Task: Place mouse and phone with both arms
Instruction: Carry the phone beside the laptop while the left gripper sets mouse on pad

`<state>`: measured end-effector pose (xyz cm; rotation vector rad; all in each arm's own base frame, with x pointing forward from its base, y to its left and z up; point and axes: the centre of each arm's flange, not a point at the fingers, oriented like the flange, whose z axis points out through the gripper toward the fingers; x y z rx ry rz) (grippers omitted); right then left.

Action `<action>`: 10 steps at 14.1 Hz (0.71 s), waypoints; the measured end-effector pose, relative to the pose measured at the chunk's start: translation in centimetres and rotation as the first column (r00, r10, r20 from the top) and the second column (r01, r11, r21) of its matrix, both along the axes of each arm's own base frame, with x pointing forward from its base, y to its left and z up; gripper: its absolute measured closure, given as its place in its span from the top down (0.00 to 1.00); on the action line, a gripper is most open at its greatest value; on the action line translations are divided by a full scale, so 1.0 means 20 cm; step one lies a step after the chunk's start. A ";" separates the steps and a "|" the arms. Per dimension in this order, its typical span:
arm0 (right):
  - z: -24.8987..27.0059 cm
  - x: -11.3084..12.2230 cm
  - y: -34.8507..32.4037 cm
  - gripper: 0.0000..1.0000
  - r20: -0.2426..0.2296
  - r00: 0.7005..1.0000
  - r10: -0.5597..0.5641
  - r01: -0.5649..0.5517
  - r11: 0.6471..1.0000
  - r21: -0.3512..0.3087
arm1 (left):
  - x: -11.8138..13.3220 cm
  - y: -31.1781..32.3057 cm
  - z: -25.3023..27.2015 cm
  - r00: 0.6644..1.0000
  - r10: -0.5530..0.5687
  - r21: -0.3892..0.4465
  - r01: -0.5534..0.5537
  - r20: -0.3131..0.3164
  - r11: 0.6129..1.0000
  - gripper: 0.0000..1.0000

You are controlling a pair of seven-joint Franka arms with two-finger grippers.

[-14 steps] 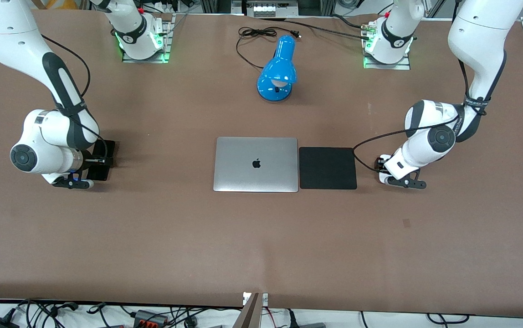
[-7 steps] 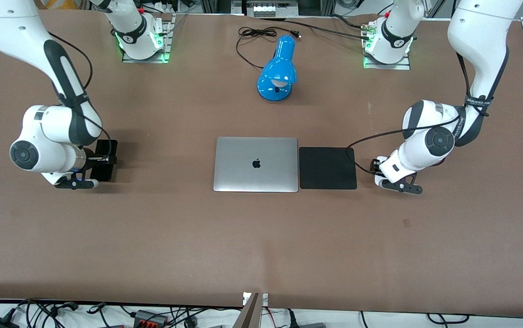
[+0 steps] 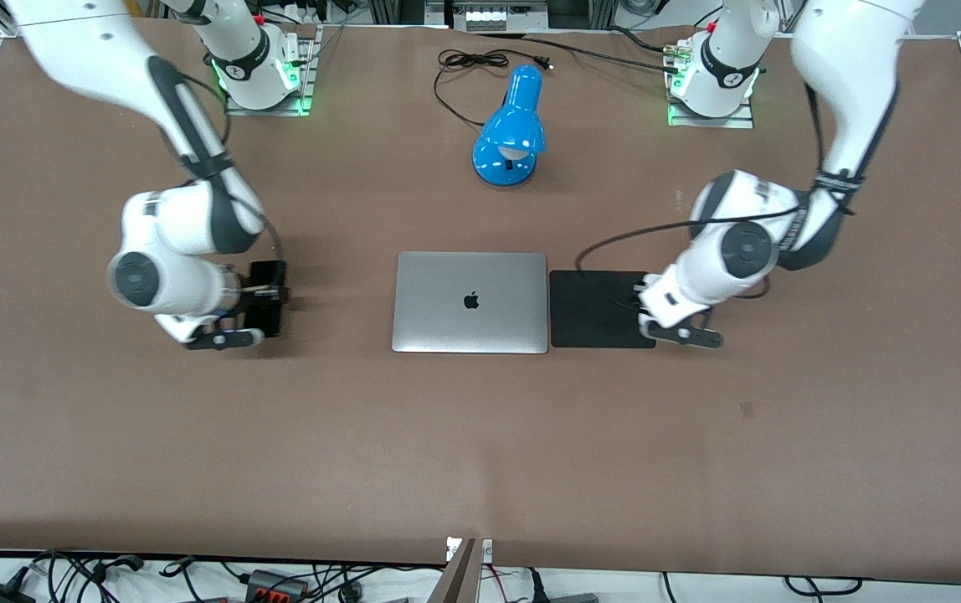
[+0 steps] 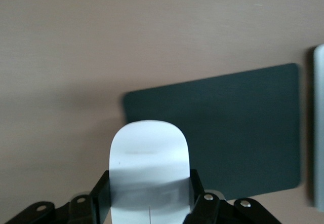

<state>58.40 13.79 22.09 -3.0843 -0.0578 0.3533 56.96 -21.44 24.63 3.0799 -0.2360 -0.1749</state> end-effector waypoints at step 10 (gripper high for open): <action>-0.23 -0.18 0.60 0.79 0.049 0.998 -0.039 0.041 0.998 -0.038 | 0.01 -0.29 -0.28 1.000 -0.024 0.014 0.024 -0.019 1.000 0.62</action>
